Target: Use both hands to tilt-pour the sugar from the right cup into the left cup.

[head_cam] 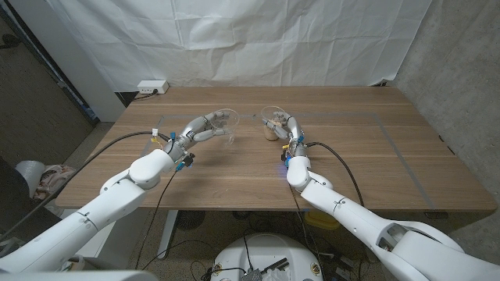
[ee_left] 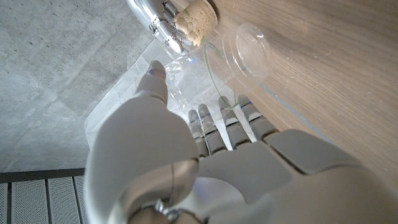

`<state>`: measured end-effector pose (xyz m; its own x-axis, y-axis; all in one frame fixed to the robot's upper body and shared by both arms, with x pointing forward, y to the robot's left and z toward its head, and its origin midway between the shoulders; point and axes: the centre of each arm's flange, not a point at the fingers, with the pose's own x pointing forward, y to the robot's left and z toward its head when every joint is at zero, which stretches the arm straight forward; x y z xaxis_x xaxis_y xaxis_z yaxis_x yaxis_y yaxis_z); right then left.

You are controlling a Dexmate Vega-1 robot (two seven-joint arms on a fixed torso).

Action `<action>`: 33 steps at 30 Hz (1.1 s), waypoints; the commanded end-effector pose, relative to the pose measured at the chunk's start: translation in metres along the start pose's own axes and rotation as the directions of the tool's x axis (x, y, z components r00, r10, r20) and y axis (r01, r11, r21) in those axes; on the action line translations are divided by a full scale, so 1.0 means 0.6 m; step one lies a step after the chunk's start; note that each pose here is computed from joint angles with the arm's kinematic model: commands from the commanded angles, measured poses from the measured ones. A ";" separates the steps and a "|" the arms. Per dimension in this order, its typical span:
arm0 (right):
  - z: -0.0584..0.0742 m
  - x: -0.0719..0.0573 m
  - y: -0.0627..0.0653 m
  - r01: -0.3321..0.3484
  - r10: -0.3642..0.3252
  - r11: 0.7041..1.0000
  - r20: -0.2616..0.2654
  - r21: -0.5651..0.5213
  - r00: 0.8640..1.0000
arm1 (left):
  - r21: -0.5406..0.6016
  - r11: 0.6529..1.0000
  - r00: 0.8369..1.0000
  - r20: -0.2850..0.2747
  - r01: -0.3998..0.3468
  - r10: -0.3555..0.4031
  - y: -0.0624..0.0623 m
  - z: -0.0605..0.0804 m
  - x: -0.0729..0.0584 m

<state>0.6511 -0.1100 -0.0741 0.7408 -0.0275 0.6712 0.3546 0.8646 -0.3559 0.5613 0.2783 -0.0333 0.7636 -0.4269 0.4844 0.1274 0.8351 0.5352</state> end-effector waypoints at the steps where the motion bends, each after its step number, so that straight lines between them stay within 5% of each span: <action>1: -0.004 -0.010 -0.049 0.066 -0.067 0.996 -0.007 -0.057 0.998 | 0.000 1.000 1.000 -0.005 -0.018 0.018 0.007 -0.009 0.028; 14: 0.009 -0.024 -0.095 0.111 -0.110 0.968 0.016 -0.224 0.994 | -0.062 0.998 1.000 -0.012 0.010 -0.011 -0.002 -0.024 0.070; 33: 0.046 -0.025 -0.098 0.143 -0.110 0.891 0.101 -0.431 0.989 | -0.092 0.980 0.980 -0.070 0.178 -0.184 -0.033 -0.006 0.160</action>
<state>0.6125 -0.1481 -0.0553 0.6660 -0.0917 0.7402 0.6037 0.6492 -0.4627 0.6204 0.2435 -0.0147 0.7764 -0.4794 0.4092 0.2449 0.8277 0.5050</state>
